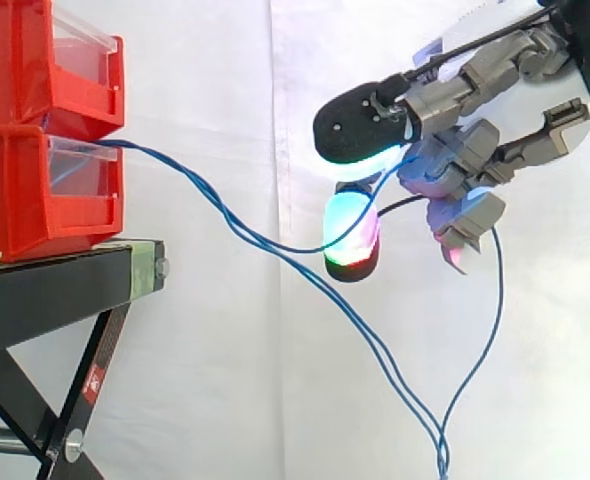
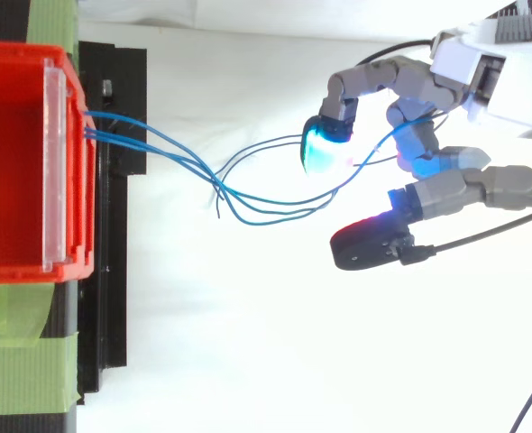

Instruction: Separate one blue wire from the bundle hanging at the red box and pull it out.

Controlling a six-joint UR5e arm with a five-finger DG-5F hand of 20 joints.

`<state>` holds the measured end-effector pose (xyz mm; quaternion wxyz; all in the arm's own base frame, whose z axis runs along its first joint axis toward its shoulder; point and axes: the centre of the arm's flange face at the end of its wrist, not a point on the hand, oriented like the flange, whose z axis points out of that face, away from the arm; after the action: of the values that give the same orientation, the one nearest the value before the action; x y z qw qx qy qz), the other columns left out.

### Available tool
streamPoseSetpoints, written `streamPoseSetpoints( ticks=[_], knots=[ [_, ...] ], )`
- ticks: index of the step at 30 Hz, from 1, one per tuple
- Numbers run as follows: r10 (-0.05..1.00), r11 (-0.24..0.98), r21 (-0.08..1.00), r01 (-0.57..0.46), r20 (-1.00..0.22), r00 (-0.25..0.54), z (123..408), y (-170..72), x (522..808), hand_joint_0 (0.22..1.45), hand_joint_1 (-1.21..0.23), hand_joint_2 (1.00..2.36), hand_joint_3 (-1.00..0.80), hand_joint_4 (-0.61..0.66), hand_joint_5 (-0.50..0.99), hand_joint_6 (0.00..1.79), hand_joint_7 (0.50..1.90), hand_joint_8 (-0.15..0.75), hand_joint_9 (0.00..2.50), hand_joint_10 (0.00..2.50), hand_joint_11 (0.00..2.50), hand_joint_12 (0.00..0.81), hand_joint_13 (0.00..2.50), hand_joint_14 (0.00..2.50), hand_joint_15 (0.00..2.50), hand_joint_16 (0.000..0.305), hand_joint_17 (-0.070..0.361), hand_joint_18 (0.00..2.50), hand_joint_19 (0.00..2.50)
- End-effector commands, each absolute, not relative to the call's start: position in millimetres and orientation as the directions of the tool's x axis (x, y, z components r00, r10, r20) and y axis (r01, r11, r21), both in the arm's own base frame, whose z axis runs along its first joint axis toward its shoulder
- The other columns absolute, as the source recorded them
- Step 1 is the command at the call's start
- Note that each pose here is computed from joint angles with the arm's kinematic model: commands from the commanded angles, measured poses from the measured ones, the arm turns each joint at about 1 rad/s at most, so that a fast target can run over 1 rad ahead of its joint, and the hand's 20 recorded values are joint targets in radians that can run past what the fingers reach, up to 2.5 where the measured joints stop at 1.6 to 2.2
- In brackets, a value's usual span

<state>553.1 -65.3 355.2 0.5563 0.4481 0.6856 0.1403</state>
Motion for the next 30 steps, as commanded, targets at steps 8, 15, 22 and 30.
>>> streamPoseSetpoints(
  ticks=[8,15,22,30],
  knots=[
    [0.774,0.555,0.7,0.449,-0.633,0.029,355.7,-64.5,554.7,0.56,-0.77,1.0,-0.46,0.19,-0.19,0.78,0.86,0.267,0.85,2.22,1.24,0.383,1.07,0.55,1.56,0.051,0.116,0.9,0.81],
    [0.774,0.556,0.704,0.442,-0.633,0.034,356.1,-64.2,556.0,0.58,-0.81,1.01,-0.44,0.19,-0.2,0.82,0.81,0.269,0.84,2.25,1.21,0.379,1.08,0.5,1.59,0.051,0.114,0.9,0.81],
    [0.775,0.555,0.708,0.437,-0.631,0.039,356.4,-64.7,556.9,0.59,-0.81,1.0,-0.43,0.18,-0.2,0.84,0.81,0.269,0.84,2.27,1.21,0.379,1.09,0.49,1.6,0.05,0.113,0.91,0.81],
    [0.753,0.584,0.685,0.437,-0.657,0.023,357.1,-64.6,557.2,0.59,-0.81,1.01,-0.43,0.18,-0.2,0.84,0.81,0.276,0.84,2.3,1.2,0.377,1.1,0.48,1.61,0.05,0.112,0.91,0.81]
  ],
)
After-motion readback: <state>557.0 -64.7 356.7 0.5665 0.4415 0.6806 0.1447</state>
